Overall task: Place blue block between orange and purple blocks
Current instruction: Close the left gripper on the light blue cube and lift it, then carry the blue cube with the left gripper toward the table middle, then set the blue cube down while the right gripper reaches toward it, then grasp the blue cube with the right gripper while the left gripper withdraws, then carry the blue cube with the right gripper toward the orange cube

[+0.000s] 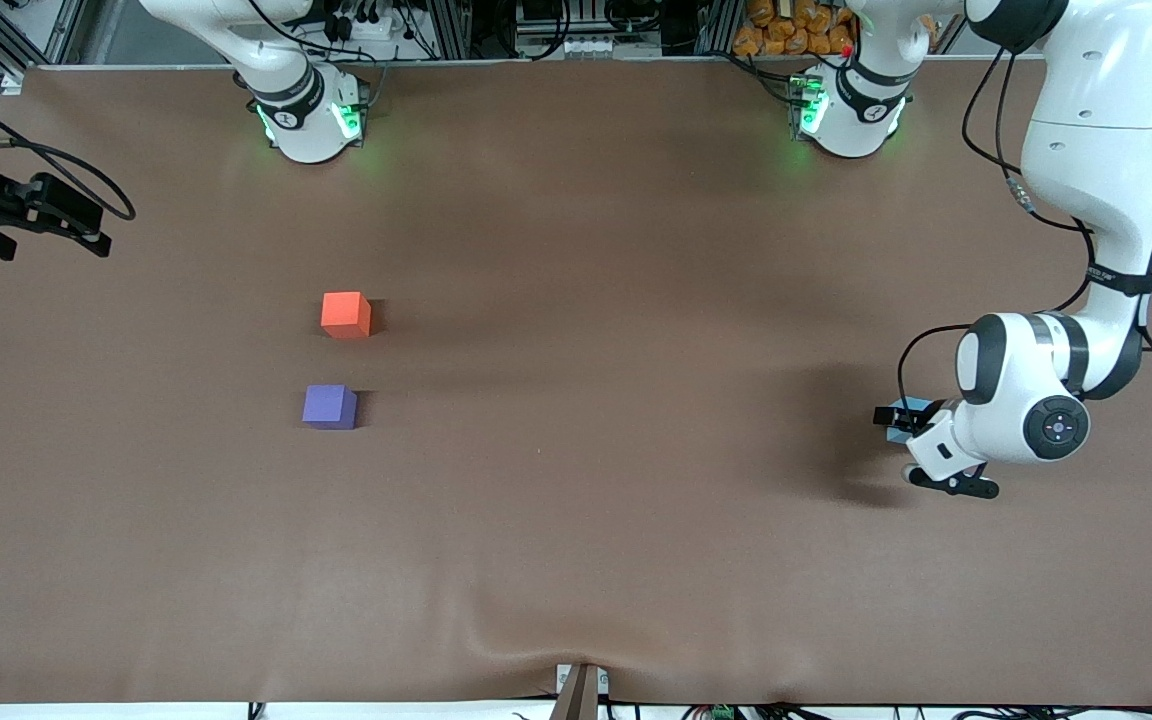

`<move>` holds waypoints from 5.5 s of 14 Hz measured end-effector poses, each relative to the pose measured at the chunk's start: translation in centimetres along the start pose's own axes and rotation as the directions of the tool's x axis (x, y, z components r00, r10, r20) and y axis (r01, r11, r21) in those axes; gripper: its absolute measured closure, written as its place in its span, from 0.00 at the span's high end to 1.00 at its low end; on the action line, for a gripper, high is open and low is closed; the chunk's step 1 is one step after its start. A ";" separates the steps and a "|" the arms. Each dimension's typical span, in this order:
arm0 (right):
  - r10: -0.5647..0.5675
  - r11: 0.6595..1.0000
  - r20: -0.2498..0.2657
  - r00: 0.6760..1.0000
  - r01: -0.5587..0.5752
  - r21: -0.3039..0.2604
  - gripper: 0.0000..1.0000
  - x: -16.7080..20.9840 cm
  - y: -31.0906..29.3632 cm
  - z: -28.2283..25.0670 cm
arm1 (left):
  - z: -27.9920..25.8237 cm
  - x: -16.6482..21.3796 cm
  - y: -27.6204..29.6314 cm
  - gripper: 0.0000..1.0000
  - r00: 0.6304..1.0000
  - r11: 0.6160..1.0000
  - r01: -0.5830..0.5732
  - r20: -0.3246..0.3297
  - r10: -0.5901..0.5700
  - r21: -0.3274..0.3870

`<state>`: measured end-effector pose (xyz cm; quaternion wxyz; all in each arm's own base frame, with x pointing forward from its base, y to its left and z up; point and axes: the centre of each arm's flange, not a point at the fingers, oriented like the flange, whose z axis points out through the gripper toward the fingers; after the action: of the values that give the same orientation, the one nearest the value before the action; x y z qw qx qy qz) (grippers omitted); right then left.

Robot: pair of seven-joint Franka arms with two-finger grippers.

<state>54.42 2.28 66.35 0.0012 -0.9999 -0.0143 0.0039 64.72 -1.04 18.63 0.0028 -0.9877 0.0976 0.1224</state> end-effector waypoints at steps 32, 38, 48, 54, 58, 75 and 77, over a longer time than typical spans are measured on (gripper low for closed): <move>-0.003 1.000 0.040 0.999 0.003 0.001 1.00 1.1 -0.1 2.0 | -4.2 -8.6 58.8 1.00 0.947 0.982 0.187 -0.260 -0.188 -0.029; -0.118 0.993 0.141 0.983 0.116 0.024 1.00 3.6 -7.3 8.0 | -21.1 -4.5 42.9 1.00 0.903 0.953 0.301 -0.309 -0.300 -0.048; 0.040 0.998 0.185 0.982 -0.048 0.041 1.00 0.5 -35.7 21.6 | -29.1 -8.8 18.4 1.00 0.919 0.935 0.354 -0.179 -0.351 -0.016; 0.060 0.997 0.164 0.985 -0.066 0.028 1.00 -3.7 -43.2 33.7 | -32.3 -15.9 6.4 1.00 0.947 0.961 0.275 -0.162 -0.276 -0.026; 0.065 0.998 0.188 0.980 -0.063 -0.015 1.00 -7.5 -44.5 40.7 | -33.9 -18.7 1.5 1.00 0.960 0.974 0.223 -0.165 -0.225 -0.029; 0.124 0.991 0.176 0.977 -0.114 -0.065 0.59 -9.1 -45.3 42.1 | -39.8 -20.1 8.7 1.00 0.974 0.995 0.103 -0.204 -0.100 0.005; 0.111 0.992 0.172 0.979 -0.097 -0.084 0.59 -6.4 -42.0 37.3 | -40.0 -20.5 8.8 1.00 0.976 0.995 0.096 -0.199 -0.093 0.007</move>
<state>46.52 44.20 29.16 -0.0379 -0.9943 0.0379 0.0922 53.20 -6.92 62.57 0.0073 -0.9984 0.0512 0.0221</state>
